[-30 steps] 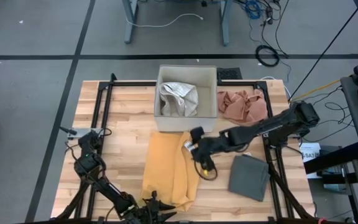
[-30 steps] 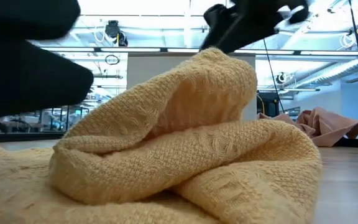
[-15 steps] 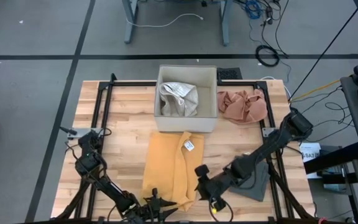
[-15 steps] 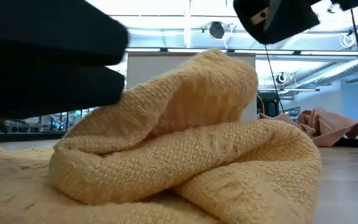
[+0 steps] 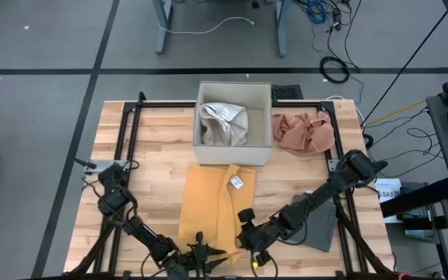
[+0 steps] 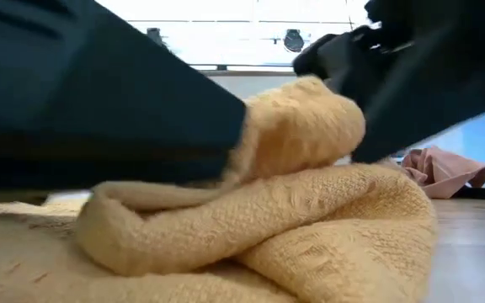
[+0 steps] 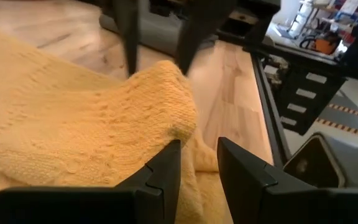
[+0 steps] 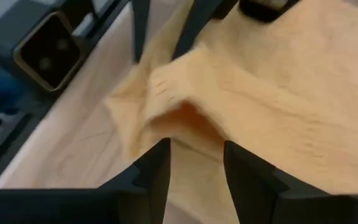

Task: Fold towel
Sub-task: Fold the yellow towel

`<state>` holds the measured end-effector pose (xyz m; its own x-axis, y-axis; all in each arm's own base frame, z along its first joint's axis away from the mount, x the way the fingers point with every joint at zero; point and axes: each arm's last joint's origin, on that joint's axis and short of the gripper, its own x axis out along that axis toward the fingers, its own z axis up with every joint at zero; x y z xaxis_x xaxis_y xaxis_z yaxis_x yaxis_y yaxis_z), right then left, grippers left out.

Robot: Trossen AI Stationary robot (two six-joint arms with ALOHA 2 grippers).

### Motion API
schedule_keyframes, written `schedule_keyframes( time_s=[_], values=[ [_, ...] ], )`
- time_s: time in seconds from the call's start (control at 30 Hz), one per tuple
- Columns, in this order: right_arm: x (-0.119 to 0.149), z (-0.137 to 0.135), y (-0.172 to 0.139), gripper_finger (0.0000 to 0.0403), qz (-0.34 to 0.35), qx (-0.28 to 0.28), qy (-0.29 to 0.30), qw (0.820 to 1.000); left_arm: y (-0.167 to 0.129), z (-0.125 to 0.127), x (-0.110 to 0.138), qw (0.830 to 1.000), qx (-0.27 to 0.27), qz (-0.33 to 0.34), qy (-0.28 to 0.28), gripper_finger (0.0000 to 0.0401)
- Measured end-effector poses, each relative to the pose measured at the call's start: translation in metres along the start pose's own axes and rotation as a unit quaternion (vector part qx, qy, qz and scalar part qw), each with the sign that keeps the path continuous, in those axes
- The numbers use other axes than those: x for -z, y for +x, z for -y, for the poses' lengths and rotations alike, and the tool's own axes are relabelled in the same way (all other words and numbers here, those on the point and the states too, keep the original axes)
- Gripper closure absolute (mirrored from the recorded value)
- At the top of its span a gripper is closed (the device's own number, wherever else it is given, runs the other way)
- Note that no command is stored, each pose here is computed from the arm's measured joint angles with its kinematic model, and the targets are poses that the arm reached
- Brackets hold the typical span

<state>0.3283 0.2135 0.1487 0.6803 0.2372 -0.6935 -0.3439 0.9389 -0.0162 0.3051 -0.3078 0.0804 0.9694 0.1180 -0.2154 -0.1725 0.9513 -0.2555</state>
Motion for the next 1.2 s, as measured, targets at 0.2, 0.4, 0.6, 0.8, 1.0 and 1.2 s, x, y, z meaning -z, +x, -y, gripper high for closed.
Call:
schedule_keyframes(
  time_s=[0.2,0.4,0.6,0.8,1.0,1.2],
  values=[
    [-0.008,0.016,0.003,0.0288,0.028,0.012,-0.012,0.999,0.007,-0.004,-0.002,1.000,0.014,-0.013,-0.001,0.0291],
    [-0.011,0.022,0.004,0.0325,0.037,0.008,-0.038,0.999,0.002,-0.001,-0.001,1.000,0.010,-0.005,0.005,0.0291],
    [-0.011,0.023,0.004,0.0378,0.039,0.007,-0.063,0.997,-0.014,0.012,-0.003,0.997,-0.027,0.044,0.062,0.0291],
    [-0.016,0.026,0.004,0.0397,0.064,0.008,-0.068,0.996,-0.014,0.035,-0.021,0.978,-0.063,0.068,0.186,0.0291],
    [-0.025,0.031,0.002,0.0395,0.071,0.014,-0.067,0.995,0.013,0.024,-0.031,0.981,-0.059,0.048,0.177,0.0291],
    [-0.032,0.027,0.000,0.0395,0.057,0.011,-0.078,0.995,0.029,0.017,-0.033,0.975,-0.085,-0.004,0.204,0.0291]
  ],
)
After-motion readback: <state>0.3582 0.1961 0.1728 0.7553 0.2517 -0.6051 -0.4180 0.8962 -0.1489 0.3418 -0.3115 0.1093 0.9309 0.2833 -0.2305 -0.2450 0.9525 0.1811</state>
